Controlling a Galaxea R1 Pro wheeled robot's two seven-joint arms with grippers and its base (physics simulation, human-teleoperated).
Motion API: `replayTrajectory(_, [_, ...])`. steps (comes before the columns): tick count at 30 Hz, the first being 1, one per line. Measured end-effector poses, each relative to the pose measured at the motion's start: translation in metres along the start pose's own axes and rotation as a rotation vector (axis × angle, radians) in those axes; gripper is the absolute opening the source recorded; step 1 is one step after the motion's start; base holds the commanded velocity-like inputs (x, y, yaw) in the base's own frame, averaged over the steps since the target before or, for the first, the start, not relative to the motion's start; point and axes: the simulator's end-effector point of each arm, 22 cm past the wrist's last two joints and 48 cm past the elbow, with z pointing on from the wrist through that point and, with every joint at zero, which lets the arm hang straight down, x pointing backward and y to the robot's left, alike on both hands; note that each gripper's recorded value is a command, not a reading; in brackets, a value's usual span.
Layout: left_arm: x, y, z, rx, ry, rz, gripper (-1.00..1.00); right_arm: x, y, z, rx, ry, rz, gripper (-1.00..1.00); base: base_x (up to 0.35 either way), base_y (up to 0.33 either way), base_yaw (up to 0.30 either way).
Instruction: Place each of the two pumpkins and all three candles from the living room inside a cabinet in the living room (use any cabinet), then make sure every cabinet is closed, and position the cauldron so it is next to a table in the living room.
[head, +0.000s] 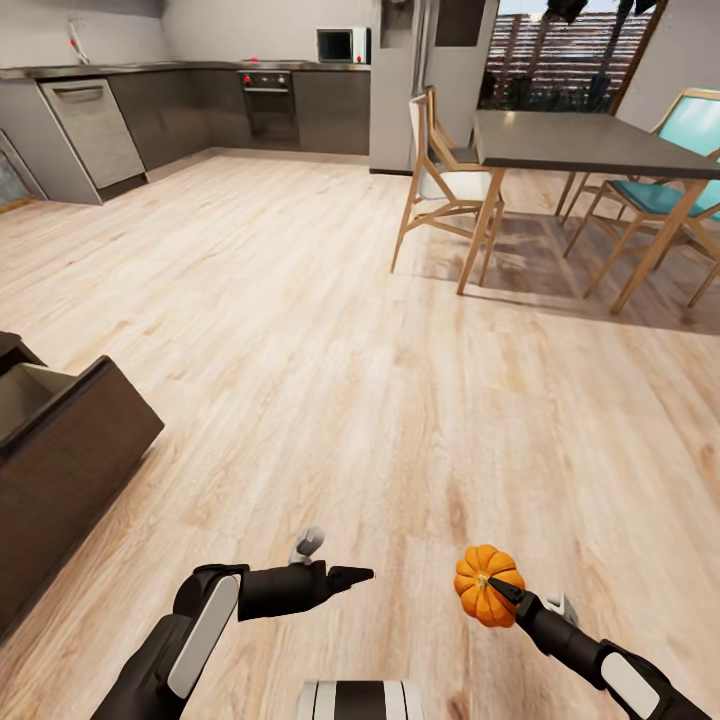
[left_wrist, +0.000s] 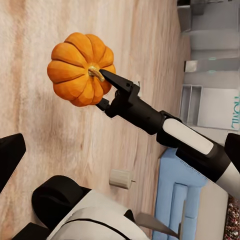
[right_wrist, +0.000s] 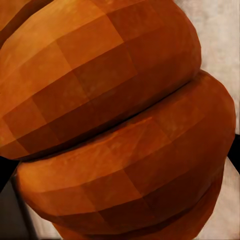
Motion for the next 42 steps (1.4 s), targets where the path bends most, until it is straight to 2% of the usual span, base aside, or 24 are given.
replayTrajectory(7, [-0.005,-0.012,-0.004,0.004,-0.011,0.028,1.00,-0.007,0.014,-0.004,-0.025,-0.015,-0.014,-1.00,0.000,0.000,0.284])
replayTrajectory(15, [-0.004,-0.013,-0.004,0.004,-0.011,0.030,1.00,-0.007,0.014,-0.004,-0.027,-0.013,-0.016,-1.00,-0.011,0.000,0.285])
replayTrajectory(27, [-0.004,-0.012,-0.004,0.004,-0.010,0.030,1.00,-0.006,0.013,-0.004,-0.020,-0.012,-0.017,-1.00,-0.197,0.000,0.286])
replayTrajectory(37, [-0.005,-0.013,-0.004,0.005,-0.012,0.030,1.00,-0.007,0.013,-0.004,-0.019,-0.014,-0.015,-1.00,-0.017,0.000,0.287])
replayTrajectory(42, [-0.007,-0.021,-0.007,0.008,-0.018,0.049,1.00,-0.012,0.022,-0.007,-0.034,-0.025,-0.024,-1.00,0.000,0.000,0.287])
